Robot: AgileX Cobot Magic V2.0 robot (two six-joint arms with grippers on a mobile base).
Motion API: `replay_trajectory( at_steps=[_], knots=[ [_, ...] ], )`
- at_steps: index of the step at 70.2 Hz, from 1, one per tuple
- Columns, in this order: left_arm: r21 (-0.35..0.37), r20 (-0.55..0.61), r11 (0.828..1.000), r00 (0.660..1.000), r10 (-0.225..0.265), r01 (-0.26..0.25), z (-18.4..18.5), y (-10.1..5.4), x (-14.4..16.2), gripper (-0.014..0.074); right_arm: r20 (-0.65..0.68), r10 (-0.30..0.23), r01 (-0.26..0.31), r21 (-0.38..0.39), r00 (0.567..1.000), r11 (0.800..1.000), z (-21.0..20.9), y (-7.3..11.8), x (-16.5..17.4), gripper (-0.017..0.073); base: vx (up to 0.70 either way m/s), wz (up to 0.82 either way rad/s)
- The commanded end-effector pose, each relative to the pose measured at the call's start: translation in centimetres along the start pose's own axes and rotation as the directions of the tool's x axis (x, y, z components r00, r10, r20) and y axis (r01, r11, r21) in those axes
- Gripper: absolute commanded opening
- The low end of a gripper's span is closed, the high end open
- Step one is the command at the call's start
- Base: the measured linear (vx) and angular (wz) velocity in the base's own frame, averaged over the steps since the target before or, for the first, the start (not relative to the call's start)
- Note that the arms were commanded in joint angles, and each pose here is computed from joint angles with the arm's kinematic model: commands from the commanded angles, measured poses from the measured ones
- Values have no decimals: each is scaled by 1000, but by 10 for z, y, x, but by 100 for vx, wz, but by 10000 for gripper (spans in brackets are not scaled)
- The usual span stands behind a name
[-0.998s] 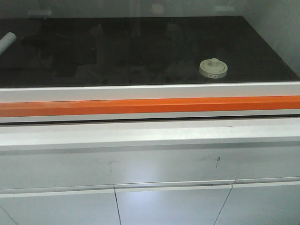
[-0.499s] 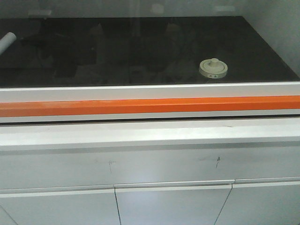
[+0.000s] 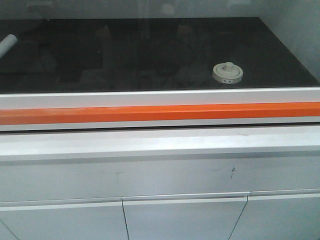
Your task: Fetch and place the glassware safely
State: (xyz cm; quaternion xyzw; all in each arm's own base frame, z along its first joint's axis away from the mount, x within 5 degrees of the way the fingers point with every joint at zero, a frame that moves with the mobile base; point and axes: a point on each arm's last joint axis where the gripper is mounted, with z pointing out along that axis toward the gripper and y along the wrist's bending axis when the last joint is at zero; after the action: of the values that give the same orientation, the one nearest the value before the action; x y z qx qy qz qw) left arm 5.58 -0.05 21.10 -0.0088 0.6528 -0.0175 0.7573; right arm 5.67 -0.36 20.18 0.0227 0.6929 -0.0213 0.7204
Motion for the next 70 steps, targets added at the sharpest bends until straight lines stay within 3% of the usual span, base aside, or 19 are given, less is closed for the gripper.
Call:
replay_trajectory(
  at_steps=[1, 17, 31, 37, 41, 53, 60, 70],
  knots=[
    [21, 210, 999, 976, -53, 50, -3, -1, -26, -7, 201, -10, 11, -4, 979, 1000, -3, 1, -20, -3, 0, 0],
    [30, 354, 999, 935, -32, 23, -6, -4, -108, -7, 379, -10, 12, -3, 925, 1000, -17, 1, -90, -3, 0, 0],
    [33, 417, 999, 908, -33, 21, 14, -7, -193, -7, 439, -10, 12, -2, 899, 1000, -12, 1, -165, -3, 0, 0],
    [14, 403, 1000, 915, 13, -21, 31, -9, -223, -7, 427, -10, 12, -2, 904, 1000, 4, 1, -192, -3, 0, 0],
    [4, 368, 999, 929, 38, -42, 47, -9, -233, -7, 424, -10, 12, -2, 905, 1000, 16, 1, -208, -3, 0, 0],
    [5, 305, 999, 952, 38, -41, 86, -10, -246, -7, 397, -4, 7, -6, 918, 1000, 55, 1, -232, -3, 0, 0],
    [6, 255, 999, 966, 33, -36, 103, -9, -238, -7, 344, 28, -23, -17, 939, 1000, 74, 1, -230, -3, 0, 0],
    [5, 123, 999, 992, 40, -41, 124, -9, -221, -7, 235, 29, -27, -12, 972, 1000, 94, 1, -217, -3, 0, 0]
  ],
)
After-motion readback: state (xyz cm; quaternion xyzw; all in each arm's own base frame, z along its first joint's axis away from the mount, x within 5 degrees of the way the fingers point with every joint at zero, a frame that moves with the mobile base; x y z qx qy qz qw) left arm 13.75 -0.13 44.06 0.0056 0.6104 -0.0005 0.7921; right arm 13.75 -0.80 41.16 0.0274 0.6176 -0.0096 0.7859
